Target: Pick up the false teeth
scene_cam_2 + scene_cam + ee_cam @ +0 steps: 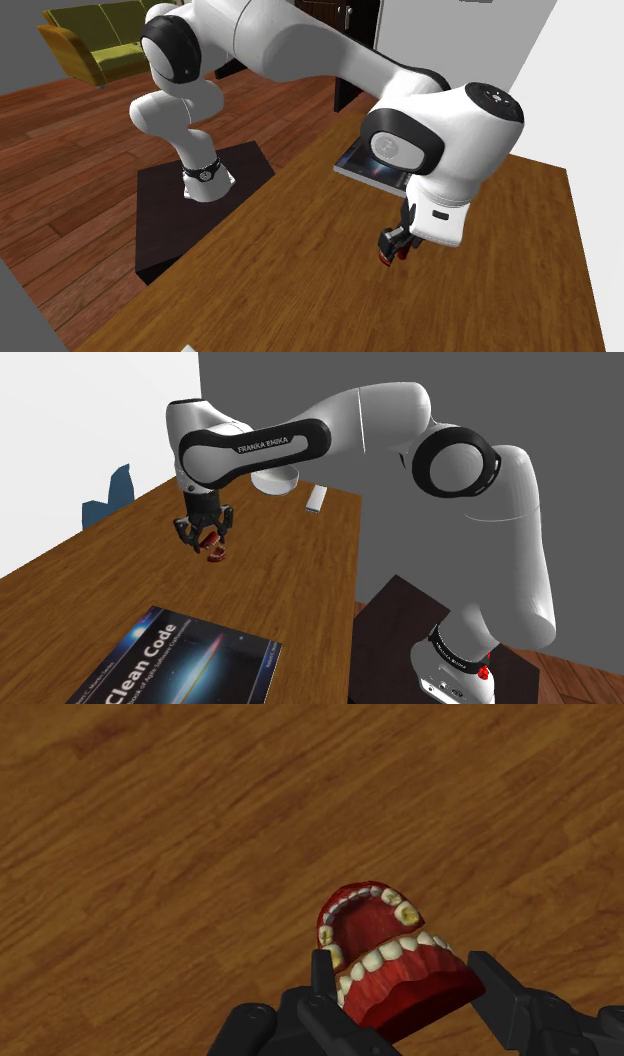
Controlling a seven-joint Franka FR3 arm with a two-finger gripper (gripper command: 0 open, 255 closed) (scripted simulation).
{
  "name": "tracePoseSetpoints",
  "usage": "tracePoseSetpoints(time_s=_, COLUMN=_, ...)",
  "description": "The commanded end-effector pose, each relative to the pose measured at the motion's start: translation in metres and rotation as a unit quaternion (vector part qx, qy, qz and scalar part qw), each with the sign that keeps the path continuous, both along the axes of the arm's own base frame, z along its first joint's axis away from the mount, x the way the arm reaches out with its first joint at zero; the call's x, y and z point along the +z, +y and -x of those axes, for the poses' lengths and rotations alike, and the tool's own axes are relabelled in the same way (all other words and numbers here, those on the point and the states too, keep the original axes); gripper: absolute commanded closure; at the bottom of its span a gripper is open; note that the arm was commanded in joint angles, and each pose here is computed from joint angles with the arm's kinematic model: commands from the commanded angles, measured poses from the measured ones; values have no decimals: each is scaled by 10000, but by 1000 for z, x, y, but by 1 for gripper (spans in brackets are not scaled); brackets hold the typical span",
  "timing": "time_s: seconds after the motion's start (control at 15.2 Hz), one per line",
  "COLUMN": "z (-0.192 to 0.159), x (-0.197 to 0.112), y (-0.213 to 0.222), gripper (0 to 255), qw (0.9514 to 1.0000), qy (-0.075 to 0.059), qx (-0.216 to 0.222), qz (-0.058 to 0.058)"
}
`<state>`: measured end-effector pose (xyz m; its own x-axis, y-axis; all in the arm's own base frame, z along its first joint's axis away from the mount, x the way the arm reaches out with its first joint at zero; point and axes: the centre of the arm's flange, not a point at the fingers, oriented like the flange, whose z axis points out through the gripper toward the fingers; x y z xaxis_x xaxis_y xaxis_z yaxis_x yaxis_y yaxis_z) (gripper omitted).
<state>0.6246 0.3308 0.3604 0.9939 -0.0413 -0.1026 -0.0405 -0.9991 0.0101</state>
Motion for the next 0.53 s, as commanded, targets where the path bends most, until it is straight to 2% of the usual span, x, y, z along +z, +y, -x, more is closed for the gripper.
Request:
tracePoseSetpoints(time_s=0.0, z=0, x=8, y=0, gripper=255, qw=10000, qy=3, qx=0, qz=2)
tracePoseSetpoints(time_s=0.46, z=0, x=45, y=0, gripper=255, qw=10000, qy=3, qx=0, qz=2)
